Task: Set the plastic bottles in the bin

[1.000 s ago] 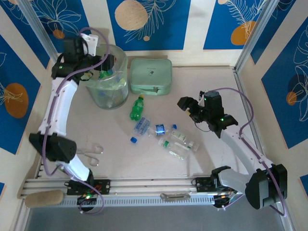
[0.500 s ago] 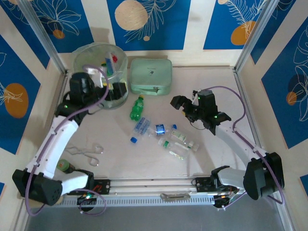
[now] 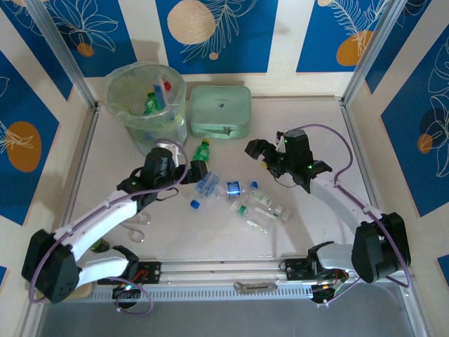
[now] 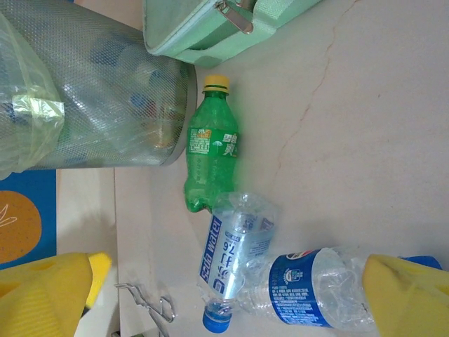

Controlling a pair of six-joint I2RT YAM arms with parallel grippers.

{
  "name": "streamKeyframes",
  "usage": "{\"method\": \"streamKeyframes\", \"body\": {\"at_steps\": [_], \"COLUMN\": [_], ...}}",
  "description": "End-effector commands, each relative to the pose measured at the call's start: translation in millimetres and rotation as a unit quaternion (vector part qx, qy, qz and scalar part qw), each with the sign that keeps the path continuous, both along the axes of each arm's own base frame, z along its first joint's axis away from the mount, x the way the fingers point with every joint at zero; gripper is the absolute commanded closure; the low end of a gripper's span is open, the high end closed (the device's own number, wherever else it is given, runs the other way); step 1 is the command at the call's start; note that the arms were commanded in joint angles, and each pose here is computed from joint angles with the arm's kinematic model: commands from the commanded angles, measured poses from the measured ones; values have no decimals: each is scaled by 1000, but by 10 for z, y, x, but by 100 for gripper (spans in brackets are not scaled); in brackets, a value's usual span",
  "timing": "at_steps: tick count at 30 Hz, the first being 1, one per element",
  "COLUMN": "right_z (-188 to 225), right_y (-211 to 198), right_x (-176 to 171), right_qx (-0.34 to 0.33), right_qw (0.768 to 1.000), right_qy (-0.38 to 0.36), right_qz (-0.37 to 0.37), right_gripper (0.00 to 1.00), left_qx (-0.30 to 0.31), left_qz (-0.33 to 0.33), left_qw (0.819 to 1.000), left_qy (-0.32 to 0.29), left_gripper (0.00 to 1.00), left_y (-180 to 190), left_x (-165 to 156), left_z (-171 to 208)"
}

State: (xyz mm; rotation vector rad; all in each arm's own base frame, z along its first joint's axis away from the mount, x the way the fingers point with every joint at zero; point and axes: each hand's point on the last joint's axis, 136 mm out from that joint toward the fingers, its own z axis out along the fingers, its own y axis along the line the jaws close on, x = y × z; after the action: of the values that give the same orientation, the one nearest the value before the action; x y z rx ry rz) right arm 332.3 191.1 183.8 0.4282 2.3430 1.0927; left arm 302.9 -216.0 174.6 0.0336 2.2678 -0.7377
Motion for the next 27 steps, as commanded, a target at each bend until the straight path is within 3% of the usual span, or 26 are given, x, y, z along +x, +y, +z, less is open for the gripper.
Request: {"method": "streamKeyframes", "body": {"at_steps": [1, 13, 27], "right_z": [100, 93, 140], "right_y": [39, -147, -324], "right_x": [-3, -95, -212], "right_qx": [5, -6, -22], "right_qw": [1000, 1000, 999], "right_qy": [-5, -11, -25], "right_qz": [9, -16, -40], "right_gripper": [1, 1, 1], "left_qx": [24, 220, 272], "left_qz": [4, -21, -32], "left_qw": [999, 975, 960], "left_qy": [-34, -11, 50], "left_gripper": [1, 4, 8], "left_y": [-119, -123, -54], "left_x": [199, 694, 1109], "left_z": [55, -451, -937]}}
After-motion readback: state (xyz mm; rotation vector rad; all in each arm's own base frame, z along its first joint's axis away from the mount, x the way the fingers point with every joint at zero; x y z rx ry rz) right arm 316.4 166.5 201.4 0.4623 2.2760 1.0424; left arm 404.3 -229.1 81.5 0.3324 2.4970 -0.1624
